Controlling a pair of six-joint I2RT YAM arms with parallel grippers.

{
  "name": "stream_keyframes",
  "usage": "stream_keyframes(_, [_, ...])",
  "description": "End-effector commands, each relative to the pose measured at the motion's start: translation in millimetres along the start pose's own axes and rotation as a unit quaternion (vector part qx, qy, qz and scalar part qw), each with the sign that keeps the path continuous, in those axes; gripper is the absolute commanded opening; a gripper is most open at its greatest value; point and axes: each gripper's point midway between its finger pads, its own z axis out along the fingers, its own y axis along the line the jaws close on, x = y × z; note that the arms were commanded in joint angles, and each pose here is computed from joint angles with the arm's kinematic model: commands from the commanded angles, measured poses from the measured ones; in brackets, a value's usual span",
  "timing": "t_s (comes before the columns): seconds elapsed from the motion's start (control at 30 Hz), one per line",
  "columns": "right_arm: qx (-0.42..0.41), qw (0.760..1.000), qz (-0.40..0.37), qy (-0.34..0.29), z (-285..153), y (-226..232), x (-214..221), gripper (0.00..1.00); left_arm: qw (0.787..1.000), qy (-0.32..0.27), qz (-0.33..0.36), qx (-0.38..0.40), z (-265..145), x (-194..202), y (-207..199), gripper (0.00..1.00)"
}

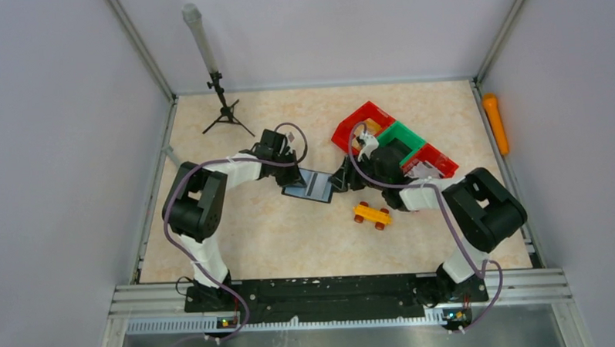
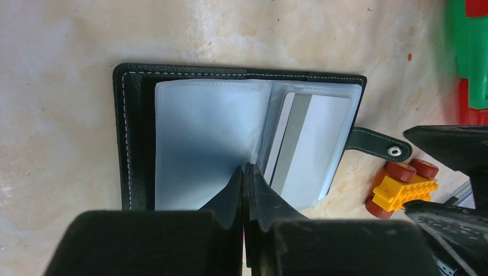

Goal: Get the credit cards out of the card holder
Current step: Remove the credit card from the card holder.

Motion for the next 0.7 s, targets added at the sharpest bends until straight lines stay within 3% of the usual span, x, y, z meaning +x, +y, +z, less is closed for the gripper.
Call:
stream_keyframes(0.0, [-0.022,0.999,0.031,0.023,13.8,11.9,1.9,0.58,0.998,0.017,-0.004,-0.062,6.4,3.7,25.2,0.00])
stream_keyframes(0.1, [0.006,0.998,0.045,0.034,17.7,1.5,6.6,0.66,0.997,0.015,-0.003,-0.077,5.5,2.3,30.1,0.00])
stream_keyframes(0.27, [0.066,0.996,0.039,0.048,18.4,-19.1,9.6,0.69,0.997,0.016,0.000,-0.072,5.2,2.3,27.4,0.00])
stream_keyframes(0.5, [0.041,0.992,0.067,0.103,33.4,-14.8,31.1,0.68,0.999,0.035,0.001,-0.039,11.5,8.4,16.8,0.00])
stream_keyframes(0.67, [-0.003,0.992,0.076,0.098,34.2,0.3,30.1,0.65,0.999,0.044,-0.002,-0.031,14.3,10.8,14.6,0.00])
